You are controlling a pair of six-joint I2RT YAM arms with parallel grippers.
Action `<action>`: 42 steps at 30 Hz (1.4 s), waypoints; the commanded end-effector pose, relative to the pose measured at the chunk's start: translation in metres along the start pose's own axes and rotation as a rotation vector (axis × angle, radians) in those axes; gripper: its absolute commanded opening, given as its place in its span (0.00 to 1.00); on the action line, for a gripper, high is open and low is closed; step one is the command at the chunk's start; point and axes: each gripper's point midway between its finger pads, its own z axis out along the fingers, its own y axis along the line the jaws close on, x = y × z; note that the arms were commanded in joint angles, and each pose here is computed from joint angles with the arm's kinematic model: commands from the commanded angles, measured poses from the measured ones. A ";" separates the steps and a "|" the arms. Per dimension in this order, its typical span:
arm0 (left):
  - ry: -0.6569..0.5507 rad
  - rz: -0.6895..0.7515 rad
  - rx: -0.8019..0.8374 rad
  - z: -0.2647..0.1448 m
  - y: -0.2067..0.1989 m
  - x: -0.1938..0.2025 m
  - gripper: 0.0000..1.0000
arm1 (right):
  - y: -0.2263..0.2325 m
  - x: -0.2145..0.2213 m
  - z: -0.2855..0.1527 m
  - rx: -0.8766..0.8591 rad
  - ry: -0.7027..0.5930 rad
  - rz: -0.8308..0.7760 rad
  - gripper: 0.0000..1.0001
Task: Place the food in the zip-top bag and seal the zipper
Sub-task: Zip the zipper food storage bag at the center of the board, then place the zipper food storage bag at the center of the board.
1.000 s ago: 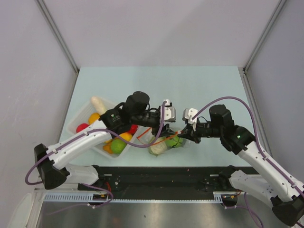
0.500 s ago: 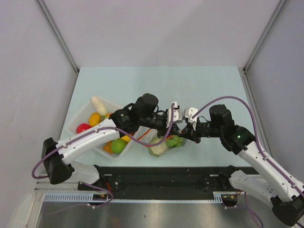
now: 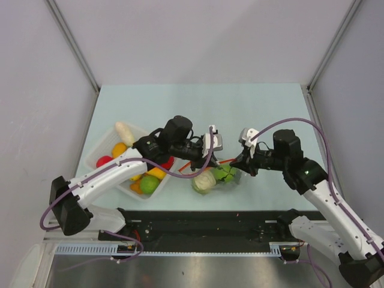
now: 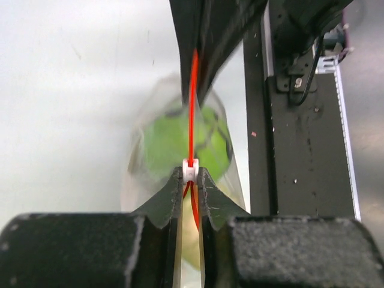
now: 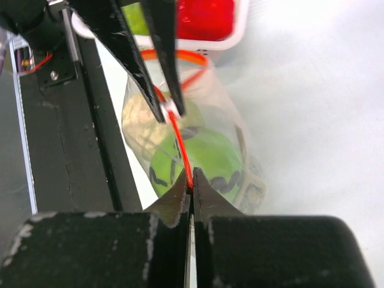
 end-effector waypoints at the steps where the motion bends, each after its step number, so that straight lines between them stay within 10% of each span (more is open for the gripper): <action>1: 0.103 -0.018 -0.038 -0.024 0.003 0.033 0.12 | -0.021 -0.051 -0.025 0.082 -0.158 -0.016 0.00; 22: 0.220 -0.046 -0.241 -0.095 0.057 0.080 0.10 | -0.090 -0.033 -0.087 0.323 -0.161 0.089 0.00; 42: 0.156 0.177 -0.468 -0.073 0.236 -0.022 0.00 | -0.262 -0.047 -0.040 0.368 -0.165 -0.020 0.00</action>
